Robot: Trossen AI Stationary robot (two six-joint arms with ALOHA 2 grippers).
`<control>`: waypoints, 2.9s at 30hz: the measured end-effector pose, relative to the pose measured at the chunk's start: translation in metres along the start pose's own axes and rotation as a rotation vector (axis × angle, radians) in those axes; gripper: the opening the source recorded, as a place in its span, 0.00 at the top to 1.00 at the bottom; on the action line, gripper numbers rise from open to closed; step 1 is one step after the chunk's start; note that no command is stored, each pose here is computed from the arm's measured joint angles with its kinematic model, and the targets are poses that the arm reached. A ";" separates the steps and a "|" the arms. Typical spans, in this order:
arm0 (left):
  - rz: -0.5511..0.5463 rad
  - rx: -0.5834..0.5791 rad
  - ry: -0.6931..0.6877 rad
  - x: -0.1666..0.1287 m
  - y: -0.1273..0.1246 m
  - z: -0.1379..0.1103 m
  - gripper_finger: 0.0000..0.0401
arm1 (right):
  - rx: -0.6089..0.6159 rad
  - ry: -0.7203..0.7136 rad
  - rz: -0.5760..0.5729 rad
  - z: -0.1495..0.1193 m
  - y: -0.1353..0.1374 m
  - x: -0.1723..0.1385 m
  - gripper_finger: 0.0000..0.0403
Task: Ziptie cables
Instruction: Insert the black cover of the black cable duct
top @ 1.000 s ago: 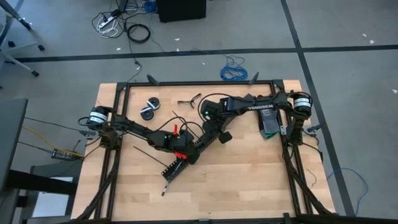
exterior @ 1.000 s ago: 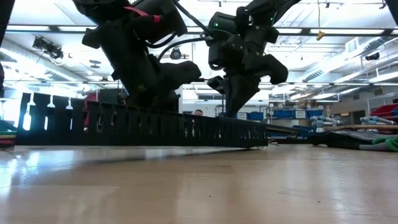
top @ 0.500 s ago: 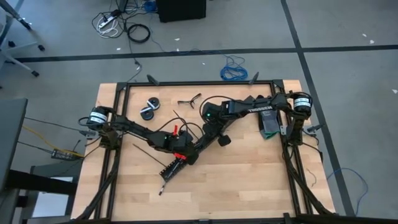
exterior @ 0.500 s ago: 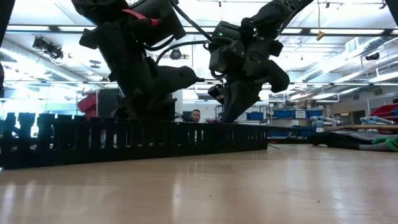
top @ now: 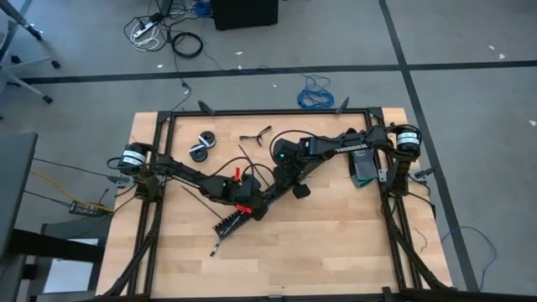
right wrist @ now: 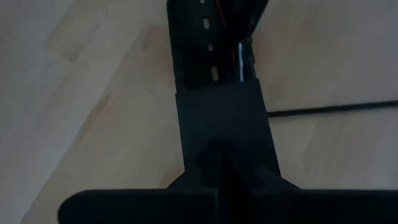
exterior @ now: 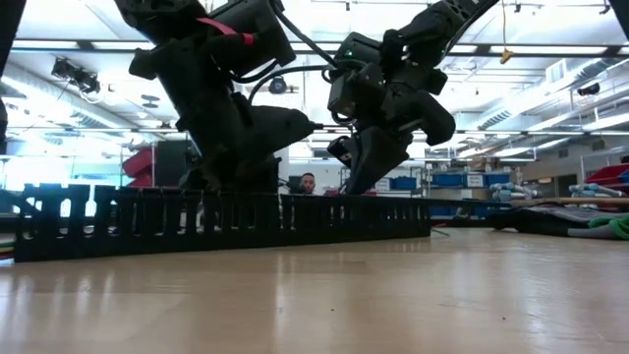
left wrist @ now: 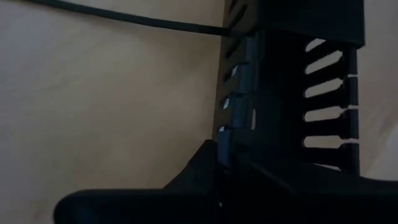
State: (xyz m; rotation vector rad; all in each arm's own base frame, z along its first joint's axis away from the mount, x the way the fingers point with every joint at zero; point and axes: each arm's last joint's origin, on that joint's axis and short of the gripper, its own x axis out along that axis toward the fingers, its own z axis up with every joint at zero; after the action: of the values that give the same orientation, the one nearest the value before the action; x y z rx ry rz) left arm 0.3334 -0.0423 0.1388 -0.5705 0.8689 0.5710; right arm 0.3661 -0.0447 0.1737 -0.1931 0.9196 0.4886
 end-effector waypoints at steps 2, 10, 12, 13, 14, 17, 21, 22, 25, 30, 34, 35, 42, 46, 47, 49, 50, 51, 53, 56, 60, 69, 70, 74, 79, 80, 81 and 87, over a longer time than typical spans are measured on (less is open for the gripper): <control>-0.007 0.044 -0.018 0.001 -0.001 0.001 0.99 | 0.001 0.000 0.005 0.000 0.001 0.000 1.00; -0.050 0.063 -0.028 0.000 -0.004 0.006 0.80 | 0.019 -0.001 0.022 0.000 0.002 0.002 1.00; -0.065 0.064 -0.023 -0.001 -0.005 0.006 0.73 | 0.017 0.001 0.025 0.000 0.003 0.002 1.00; -0.063 0.066 -0.014 -0.002 -0.005 0.006 0.69 | 0.017 0.002 0.025 0.000 0.003 0.002 1.00; -0.068 0.065 -0.006 -0.002 -0.005 0.007 0.65 | 0.017 0.002 0.025 0.000 0.003 0.002 1.00; -0.101 0.043 0.061 -0.006 -0.005 0.013 0.54 | 0.010 0.006 0.023 0.000 0.003 0.002 1.00; -0.114 0.049 0.149 -0.013 0.001 0.023 0.41 | 0.020 0.001 0.016 -0.002 -0.001 0.000 1.00; -0.117 0.046 0.143 -0.016 0.002 0.026 0.38 | 0.021 0.000 0.015 -0.003 -0.002 0.000 1.00; -0.119 0.019 0.112 -0.026 0.009 0.038 0.30 | 0.020 -0.003 0.013 -0.003 -0.003 -0.001 1.00; -0.173 -0.026 0.096 -0.034 0.013 0.051 0.21 | 0.010 -0.016 0.017 -0.002 -0.004 -0.001 1.00; -0.185 -0.051 0.101 -0.035 0.011 0.052 0.18 | 0.010 -0.023 0.012 -0.003 -0.005 -0.001 1.00; -0.191 -0.051 0.097 -0.035 0.010 0.052 0.18 | 0.012 -0.024 0.012 -0.003 -0.006 -0.002 1.00; -0.260 0.036 0.025 -0.037 0.003 0.057 0.18 | 0.004 -0.025 0.010 -0.007 -0.012 -0.005 1.00; -0.267 0.061 -0.015 -0.037 0.001 0.060 0.18 | -0.007 -0.029 0.013 -0.009 -0.015 -0.007 1.00; -0.255 0.080 -0.020 -0.037 0.002 0.059 0.18 | -0.007 -0.031 0.013 -0.010 -0.016 -0.007 1.00; -0.205 0.105 -0.022 -0.035 0.004 0.057 0.18 | -0.006 -0.031 0.014 -0.011 -0.017 -0.008 1.00; -0.169 0.110 -0.023 -0.034 0.005 0.055 0.18 | -0.008 -0.031 0.014 -0.011 -0.017 -0.008 1.00; -0.128 0.117 -0.030 -0.034 0.006 0.052 0.18 | -0.007 -0.032 0.015 -0.011 -0.018 -0.008 1.00; -0.039 0.131 -0.056 -0.035 0.007 0.048 0.18 | -0.004 -0.031 0.013 -0.012 -0.019 -0.009 1.00; 0.013 0.152 -0.095 -0.037 0.004 0.043 0.19 | 0.000 -0.034 0.014 -0.013 -0.020 -0.010 1.00; -0.005 0.191 -0.113 -0.042 -0.005 0.042 0.21 | 0.009 -0.036 0.008 -0.016 -0.024 -0.012 1.00; 0.035 0.303 -0.137 -0.034 -0.015 0.033 0.25 | 0.024 -0.047 0.010 -0.020 -0.030 -0.016 1.00; 0.036 0.286 -0.133 -0.030 -0.015 0.032 0.25 | 0.025 -0.047 0.010 -0.020 -0.030 -0.016 1.00; 0.073 0.249 -0.101 -0.016 -0.019 0.030 0.25 | 0.028 -0.046 0.011 -0.020 -0.030 -0.016 1.00; 0.067 0.285 -0.113 -0.011 -0.032 0.039 0.25 | 0.029 -0.046 0.011 -0.020 -0.029 -0.016 1.00; 0.072 0.308 -0.109 -0.007 -0.033 0.039 0.25 | 0.029 -0.047 0.011 -0.020 -0.029 -0.016 1.00; 0.072 0.324 -0.111 -0.005 -0.036 0.040 0.25 | 0.029 -0.047 0.010 -0.019 -0.029 -0.016 1.00; 0.093 0.350 -0.066 0.009 -0.039 0.036 0.25 | 0.031 -0.047 0.012 -0.019 -0.029 -0.016 1.00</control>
State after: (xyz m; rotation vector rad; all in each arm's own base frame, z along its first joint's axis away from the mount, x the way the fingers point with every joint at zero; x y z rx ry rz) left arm 0.3829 -0.0438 0.1590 -0.1929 0.9114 0.5039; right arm 0.3584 -0.0825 0.1734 -0.1479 0.8821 0.4874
